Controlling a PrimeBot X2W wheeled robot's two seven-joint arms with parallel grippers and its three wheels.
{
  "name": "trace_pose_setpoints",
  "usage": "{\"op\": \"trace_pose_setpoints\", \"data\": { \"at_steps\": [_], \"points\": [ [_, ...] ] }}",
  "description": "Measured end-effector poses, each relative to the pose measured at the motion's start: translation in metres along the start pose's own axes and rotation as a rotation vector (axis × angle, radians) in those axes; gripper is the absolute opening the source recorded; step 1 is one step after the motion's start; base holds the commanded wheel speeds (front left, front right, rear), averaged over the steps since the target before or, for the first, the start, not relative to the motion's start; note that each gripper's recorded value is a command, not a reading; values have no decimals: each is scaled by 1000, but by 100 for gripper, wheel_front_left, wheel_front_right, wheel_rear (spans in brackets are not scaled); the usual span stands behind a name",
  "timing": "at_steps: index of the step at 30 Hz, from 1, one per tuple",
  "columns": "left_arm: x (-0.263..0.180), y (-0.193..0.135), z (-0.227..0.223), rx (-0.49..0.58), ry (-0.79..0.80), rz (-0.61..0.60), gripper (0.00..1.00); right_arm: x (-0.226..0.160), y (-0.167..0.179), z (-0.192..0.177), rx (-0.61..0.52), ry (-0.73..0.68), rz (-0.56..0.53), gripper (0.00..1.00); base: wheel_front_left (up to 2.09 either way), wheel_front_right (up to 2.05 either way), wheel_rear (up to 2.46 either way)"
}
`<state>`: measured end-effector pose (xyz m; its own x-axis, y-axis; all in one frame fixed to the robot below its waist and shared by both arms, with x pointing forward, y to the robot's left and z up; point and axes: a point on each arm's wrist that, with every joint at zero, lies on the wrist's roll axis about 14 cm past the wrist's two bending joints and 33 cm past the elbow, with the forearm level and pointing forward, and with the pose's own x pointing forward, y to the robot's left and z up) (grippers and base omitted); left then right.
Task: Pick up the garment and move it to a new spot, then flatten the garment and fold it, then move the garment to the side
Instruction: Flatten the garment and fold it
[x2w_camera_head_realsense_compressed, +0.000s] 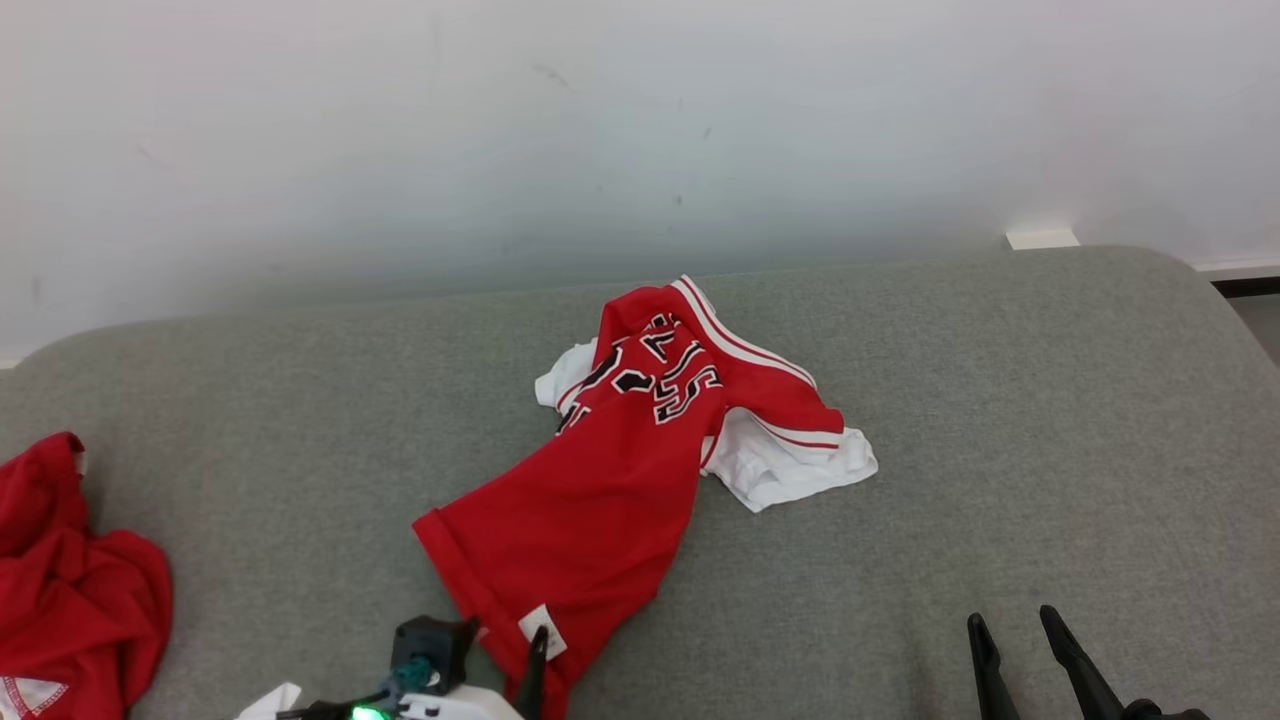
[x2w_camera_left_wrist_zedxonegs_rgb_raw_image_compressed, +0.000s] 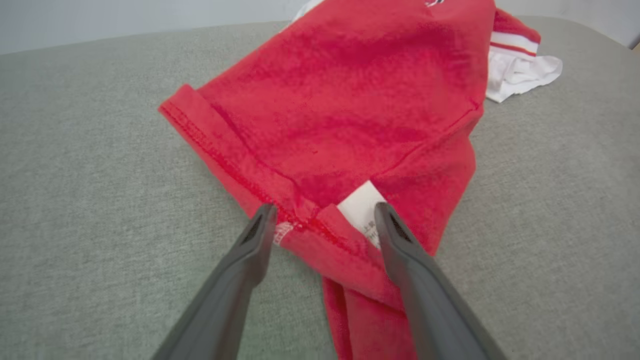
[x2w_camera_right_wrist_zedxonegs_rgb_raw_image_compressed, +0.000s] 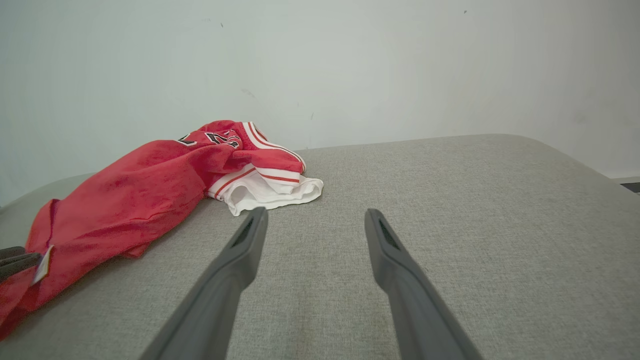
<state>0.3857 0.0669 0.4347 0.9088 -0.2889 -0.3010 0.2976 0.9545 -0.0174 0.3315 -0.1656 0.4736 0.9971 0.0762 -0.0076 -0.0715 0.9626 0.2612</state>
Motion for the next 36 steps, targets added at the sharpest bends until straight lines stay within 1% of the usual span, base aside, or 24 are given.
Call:
{"op": "trace_pose_setpoints", "data": {
  "at_steps": [6,13,14,15,17,21,23,26,27,33,35,36],
  "points": [
    [3,0,-17,23,46,-16,100,0,-5,-4,1,12,-17,100,0,0,0],
    [11,8,-24,24,78,11,100,2,-6,-3,2,11,-21,100,0,0,0],
    [12,10,-25,20,80,17,88,2,-6,-3,2,12,-22,100,0,0,0],
    [12,12,-26,16,85,22,51,2,-7,-3,3,12,-24,100,0,0,0],
    [13,15,-28,16,89,28,28,2,-8,-4,2,13,-27,100,0,0,0],
    [15,19,-29,13,89,37,11,2,-9,-4,2,14,-29,100,0,0,0],
    [16,21,-26,12,73,47,15,2,-8,-4,3,12,-28,100,0,0,0],
    [16,25,-24,7,61,60,9,2,-8,-3,2,10,-26,100,0,0,0],
    [15,29,-22,-3,53,71,0,2,-7,-2,2,8,-25,100,0,0,0],
    [14,43,1,-82,-28,106,0,1,-5,1,1,-2,-18,100,0,0,0],
    [15,45,14,-151,-67,105,0,1,-5,2,-1,-5,-14,100,0,0,0],
    [15,47,21,-162,-87,105,0,1,-4,2,-1,-7,-11,100,0,0,0]
  ]
}}
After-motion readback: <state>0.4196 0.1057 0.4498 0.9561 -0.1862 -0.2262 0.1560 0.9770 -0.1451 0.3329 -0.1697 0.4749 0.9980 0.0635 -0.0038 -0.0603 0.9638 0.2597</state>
